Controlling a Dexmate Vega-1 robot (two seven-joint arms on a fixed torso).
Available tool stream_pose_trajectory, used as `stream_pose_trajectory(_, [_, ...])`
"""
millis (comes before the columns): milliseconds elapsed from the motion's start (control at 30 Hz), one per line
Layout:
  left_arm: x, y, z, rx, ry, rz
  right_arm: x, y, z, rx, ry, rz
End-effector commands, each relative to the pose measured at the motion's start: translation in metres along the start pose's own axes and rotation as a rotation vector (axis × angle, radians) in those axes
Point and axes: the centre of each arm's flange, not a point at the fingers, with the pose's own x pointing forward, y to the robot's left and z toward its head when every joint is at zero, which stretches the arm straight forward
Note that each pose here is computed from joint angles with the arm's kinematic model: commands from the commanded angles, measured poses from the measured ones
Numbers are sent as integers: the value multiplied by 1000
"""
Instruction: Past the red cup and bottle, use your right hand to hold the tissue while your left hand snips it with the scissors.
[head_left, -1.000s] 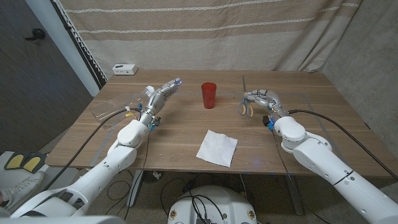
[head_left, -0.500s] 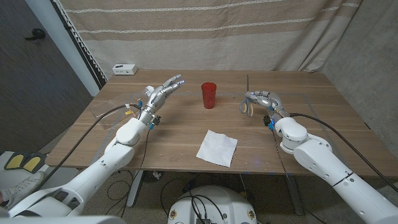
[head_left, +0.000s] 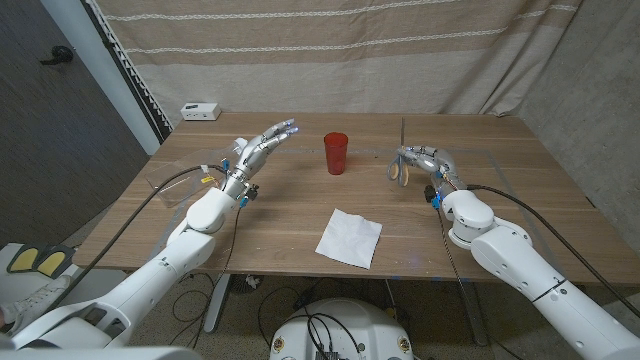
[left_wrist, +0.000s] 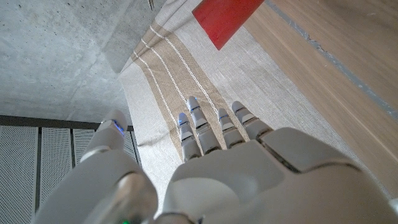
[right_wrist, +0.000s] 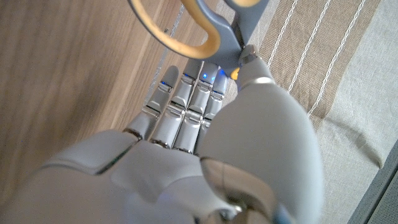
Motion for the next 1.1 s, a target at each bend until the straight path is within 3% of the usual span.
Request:
stream_pose_trajectory(33, [3, -5, 4, 1, -15, -19, -1, 4, 0, 20, -25, -9])
stream_pose_trajectory(567, [8, -12, 2, -28, -19, -54, -2, 8, 0, 49, -56, -7])
stream_pose_trajectory(1100, [12, -28, 0, -71, -25, -117, -2, 12, 3, 115, -100, 17])
